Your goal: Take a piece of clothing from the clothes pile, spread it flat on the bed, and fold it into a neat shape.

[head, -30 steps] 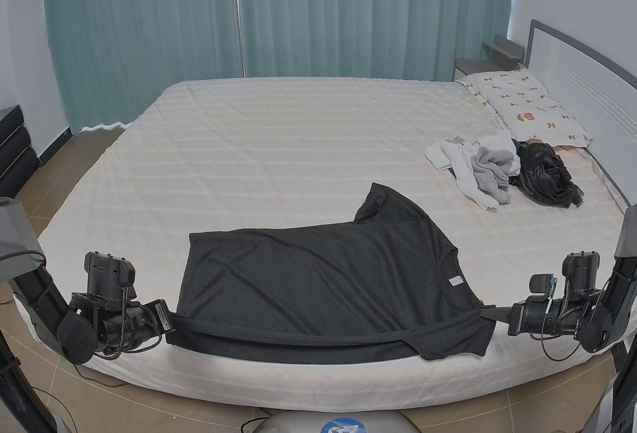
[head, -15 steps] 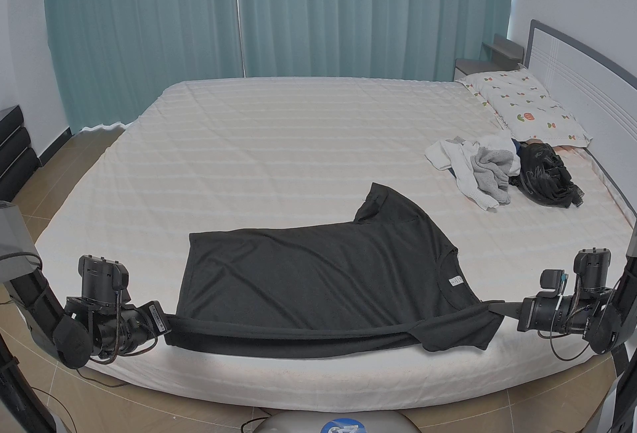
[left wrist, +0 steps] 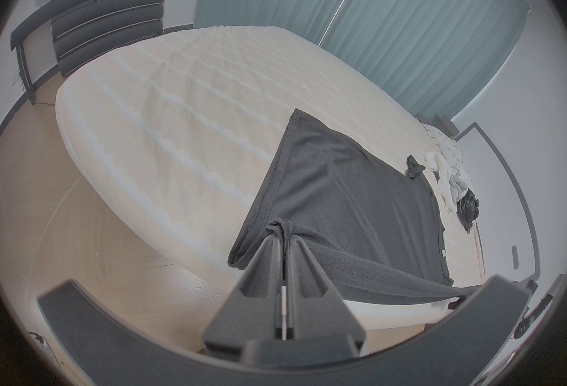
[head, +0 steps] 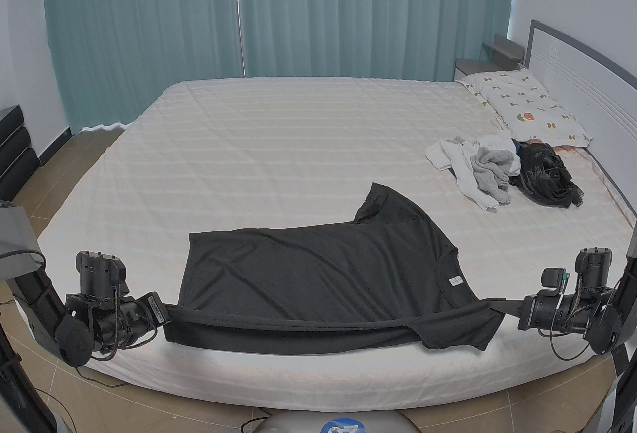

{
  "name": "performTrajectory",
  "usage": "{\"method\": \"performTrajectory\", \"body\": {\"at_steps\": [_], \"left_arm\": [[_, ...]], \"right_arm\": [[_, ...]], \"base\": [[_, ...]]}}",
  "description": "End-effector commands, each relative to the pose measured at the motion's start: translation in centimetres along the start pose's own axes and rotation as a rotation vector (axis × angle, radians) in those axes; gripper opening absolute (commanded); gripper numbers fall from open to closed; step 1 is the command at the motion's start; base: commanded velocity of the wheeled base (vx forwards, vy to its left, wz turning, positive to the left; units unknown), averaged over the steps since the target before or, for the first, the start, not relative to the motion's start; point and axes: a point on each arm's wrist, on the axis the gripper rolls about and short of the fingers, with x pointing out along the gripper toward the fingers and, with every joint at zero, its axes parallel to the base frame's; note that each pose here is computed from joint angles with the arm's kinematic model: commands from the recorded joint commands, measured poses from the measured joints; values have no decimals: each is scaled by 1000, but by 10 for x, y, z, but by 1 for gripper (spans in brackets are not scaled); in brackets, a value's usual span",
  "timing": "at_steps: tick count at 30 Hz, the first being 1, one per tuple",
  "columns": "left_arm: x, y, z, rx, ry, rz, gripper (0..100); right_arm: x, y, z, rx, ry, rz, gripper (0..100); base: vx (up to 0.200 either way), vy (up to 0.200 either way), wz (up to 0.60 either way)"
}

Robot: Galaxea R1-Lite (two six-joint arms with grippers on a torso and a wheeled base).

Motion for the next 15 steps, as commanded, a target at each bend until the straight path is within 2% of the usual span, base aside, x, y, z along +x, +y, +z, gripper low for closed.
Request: {"method": "performTrajectory", "body": {"at_steps": [1, 15], "left_arm": [[12, 0, 1, -5, 9, 10, 0], [54, -6, 11, -22, 5, 18, 0]], "right_arm": [[10, -6, 1, 5, 10, -2, 0], [52, -37, 2, 18, 23, -44, 0]], "base": [[0, 0, 0], [0, 0, 0]]}}
